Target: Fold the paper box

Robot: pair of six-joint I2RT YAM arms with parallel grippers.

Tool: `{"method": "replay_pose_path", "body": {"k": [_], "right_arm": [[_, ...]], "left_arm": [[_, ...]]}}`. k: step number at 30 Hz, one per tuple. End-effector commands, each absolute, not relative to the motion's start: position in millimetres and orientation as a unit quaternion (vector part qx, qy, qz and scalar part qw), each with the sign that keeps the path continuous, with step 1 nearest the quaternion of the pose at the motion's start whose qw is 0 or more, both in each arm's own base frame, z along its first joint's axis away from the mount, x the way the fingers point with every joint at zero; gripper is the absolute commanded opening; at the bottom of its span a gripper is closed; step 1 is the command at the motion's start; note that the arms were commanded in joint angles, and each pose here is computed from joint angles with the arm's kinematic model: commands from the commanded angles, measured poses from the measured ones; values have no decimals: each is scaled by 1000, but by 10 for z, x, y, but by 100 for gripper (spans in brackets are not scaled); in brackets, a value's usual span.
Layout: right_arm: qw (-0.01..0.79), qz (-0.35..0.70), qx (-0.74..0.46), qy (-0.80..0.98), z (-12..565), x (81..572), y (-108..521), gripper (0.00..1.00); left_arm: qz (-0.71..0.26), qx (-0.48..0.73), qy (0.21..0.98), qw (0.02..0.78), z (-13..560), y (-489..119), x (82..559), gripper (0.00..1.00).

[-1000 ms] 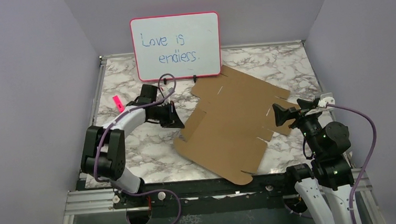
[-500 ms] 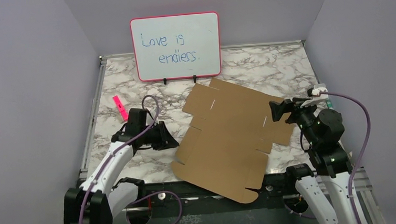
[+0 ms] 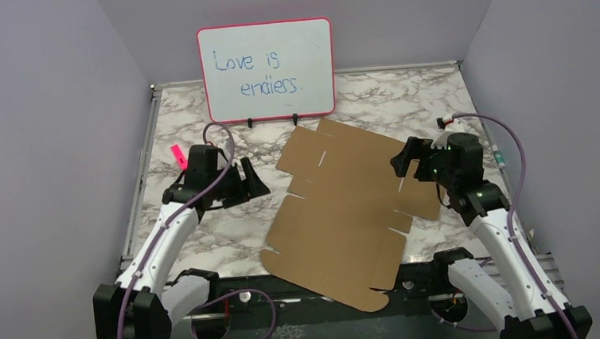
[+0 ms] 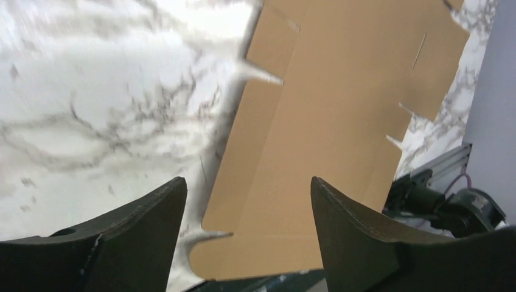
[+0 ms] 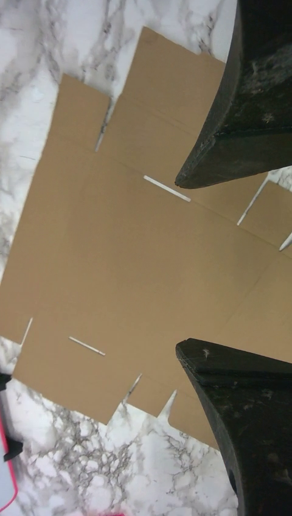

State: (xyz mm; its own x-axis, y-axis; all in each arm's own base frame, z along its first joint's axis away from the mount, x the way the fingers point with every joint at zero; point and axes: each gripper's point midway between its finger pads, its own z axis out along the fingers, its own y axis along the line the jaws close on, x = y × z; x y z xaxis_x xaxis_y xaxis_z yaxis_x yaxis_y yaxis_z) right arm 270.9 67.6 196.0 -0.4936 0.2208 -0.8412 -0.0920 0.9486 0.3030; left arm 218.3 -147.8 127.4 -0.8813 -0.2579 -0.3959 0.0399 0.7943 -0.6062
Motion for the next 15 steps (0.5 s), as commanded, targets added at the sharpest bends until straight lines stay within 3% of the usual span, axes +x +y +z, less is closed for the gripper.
{"method": "replay_pose_path", "body": {"k": [1, 11, 15], "right_arm": [[462, 168, 65, 869, 1713, 2674, 725, 100], [475, 185, 53, 858, 1550, 2777, 797, 100], [481, 201, 39, 853, 1469, 2759, 859, 100]], "left_arm": [[-278, -20, 904, 324, 1536, -1435, 2810, 77], [-305, 34, 908, 285, 1285, -1786, 3738, 78], [-307, 40, 916, 256, 983, -1878, 4035, 73]]}}
